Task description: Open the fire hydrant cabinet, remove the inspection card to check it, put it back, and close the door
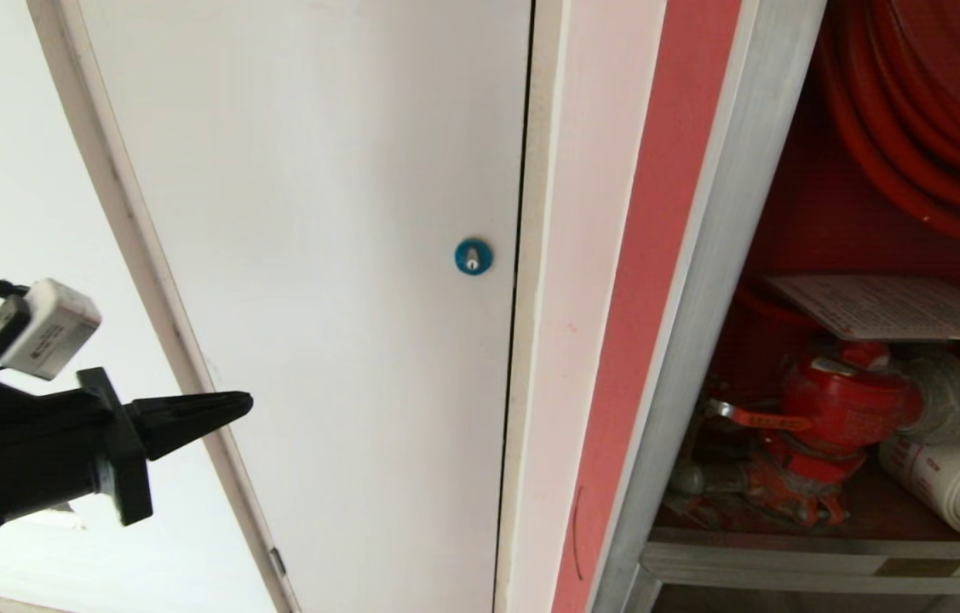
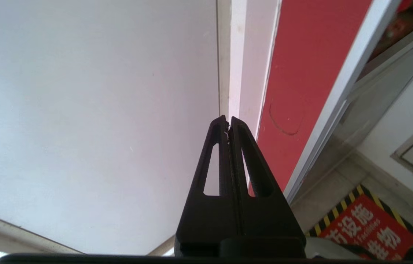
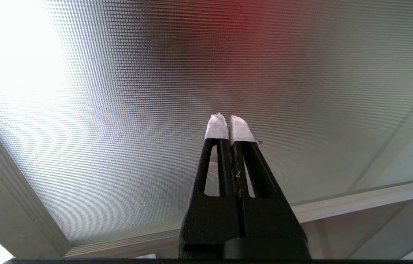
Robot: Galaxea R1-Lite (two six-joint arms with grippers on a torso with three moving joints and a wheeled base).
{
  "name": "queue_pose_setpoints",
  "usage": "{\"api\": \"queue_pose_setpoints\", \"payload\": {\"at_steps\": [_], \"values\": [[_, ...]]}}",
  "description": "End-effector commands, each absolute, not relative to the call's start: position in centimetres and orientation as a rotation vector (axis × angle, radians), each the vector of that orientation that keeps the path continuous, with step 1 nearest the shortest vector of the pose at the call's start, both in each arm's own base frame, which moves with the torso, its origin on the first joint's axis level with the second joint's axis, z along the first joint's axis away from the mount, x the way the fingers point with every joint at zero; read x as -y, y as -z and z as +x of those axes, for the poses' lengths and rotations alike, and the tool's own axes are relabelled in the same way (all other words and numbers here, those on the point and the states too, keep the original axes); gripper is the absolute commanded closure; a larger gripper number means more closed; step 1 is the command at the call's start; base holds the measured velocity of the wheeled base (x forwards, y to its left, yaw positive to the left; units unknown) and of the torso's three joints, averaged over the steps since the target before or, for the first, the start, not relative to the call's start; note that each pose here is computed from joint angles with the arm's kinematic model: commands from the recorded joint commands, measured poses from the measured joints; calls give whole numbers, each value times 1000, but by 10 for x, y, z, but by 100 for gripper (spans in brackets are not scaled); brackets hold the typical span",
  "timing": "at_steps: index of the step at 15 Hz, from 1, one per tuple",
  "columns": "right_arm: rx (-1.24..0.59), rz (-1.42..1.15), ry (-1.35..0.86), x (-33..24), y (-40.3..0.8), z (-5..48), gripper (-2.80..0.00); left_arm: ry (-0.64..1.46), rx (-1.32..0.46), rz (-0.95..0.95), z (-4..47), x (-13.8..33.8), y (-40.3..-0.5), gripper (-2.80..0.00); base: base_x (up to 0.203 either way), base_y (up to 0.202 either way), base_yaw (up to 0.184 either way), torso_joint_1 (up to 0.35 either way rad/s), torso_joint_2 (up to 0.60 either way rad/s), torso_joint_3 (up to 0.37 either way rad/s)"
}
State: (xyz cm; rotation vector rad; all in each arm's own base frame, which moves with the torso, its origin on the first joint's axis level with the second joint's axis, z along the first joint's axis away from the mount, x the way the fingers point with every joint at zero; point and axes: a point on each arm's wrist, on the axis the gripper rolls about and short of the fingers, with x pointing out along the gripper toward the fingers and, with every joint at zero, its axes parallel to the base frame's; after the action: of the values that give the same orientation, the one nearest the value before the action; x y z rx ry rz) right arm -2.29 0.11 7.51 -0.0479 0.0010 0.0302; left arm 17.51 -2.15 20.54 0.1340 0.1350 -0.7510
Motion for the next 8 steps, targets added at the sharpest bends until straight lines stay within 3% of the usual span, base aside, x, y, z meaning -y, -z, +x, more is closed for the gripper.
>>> {"api": "queue_pose_setpoints", "payload": {"at_steps": [1,8], "values": [[-1,-49,-31,-1,-75,-23,0,727,1,153,120,18,-217,0,0,0,0,0,0,0],[-2,-49,-31,-1,-75,-23,0,480,165,45,36,10,-200,0,0,0,0,0,0,0]]}}
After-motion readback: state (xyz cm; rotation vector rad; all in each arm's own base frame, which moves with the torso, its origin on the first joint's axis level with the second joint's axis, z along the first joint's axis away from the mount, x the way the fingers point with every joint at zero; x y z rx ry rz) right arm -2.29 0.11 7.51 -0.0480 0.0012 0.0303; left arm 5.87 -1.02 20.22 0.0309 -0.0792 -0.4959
